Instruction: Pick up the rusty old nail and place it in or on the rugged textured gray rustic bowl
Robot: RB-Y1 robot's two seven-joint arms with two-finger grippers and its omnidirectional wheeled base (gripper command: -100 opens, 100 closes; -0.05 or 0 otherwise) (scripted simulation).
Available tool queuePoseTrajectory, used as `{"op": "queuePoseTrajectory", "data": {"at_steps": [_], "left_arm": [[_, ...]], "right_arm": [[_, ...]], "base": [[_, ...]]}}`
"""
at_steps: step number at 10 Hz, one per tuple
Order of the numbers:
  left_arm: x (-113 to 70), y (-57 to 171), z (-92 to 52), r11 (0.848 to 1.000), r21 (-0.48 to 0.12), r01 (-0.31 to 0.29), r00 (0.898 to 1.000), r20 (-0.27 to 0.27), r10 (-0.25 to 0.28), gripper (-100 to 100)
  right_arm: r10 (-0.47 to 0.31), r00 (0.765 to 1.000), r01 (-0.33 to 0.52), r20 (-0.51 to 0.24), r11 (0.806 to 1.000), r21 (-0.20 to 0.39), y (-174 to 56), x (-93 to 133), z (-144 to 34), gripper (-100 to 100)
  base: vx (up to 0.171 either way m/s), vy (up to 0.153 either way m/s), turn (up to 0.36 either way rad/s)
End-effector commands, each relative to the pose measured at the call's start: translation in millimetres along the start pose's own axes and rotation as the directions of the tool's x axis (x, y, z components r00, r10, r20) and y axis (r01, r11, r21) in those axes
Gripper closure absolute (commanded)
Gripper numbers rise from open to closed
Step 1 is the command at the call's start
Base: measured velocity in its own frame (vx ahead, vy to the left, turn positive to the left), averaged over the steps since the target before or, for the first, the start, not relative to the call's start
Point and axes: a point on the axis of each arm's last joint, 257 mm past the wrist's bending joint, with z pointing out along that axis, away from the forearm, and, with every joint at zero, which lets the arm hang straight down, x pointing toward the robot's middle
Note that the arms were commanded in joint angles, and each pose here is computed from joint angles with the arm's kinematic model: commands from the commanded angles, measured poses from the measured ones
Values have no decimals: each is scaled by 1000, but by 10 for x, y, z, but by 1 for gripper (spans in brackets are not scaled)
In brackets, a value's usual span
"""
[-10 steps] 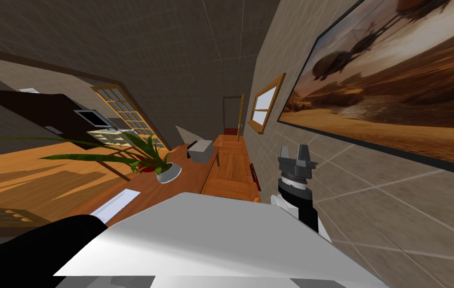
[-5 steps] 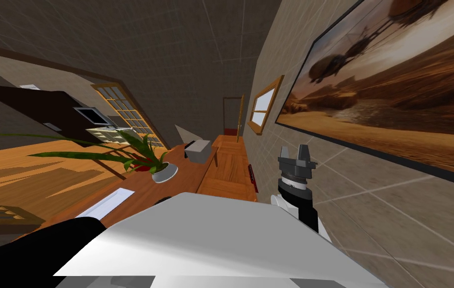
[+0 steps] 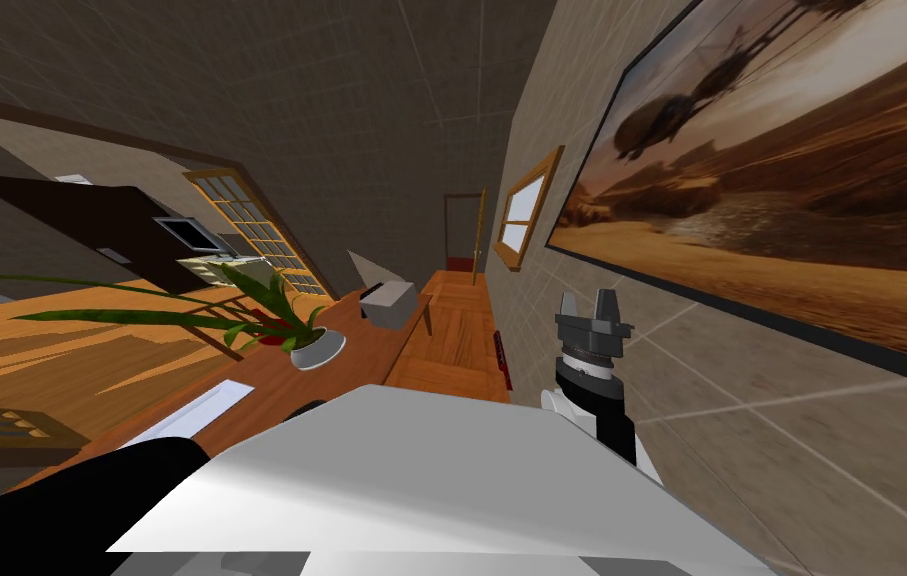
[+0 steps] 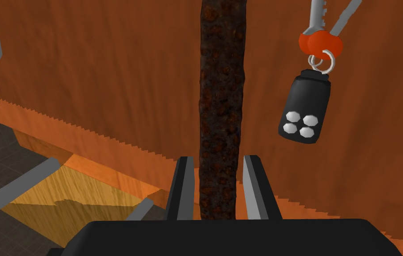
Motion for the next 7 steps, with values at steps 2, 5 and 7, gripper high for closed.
{"op": "queuePoseTrajectory", "data": {"at_steps": [2, 5, 7], "left_arm": [[-128, -84, -106, 1000, -1, 22, 999, 39, -22, 100], [-233, -150, -208, 999, -1, 40, 996, 77, -39, 100], [-292, -210, -297, 999, 1, 50, 994, 102, -50, 100]], "right_arm": [[0, 1000, 0, 0, 1000, 0, 0, 0, 0, 0], [0, 1000, 0, 0, 1000, 0, 0, 0, 0, 0], [0, 1000, 0, 0, 1000, 0, 0, 0, 0, 0]], "base": [[73, -82, 21], [50, -84, 20], [83, -110, 11]]}}
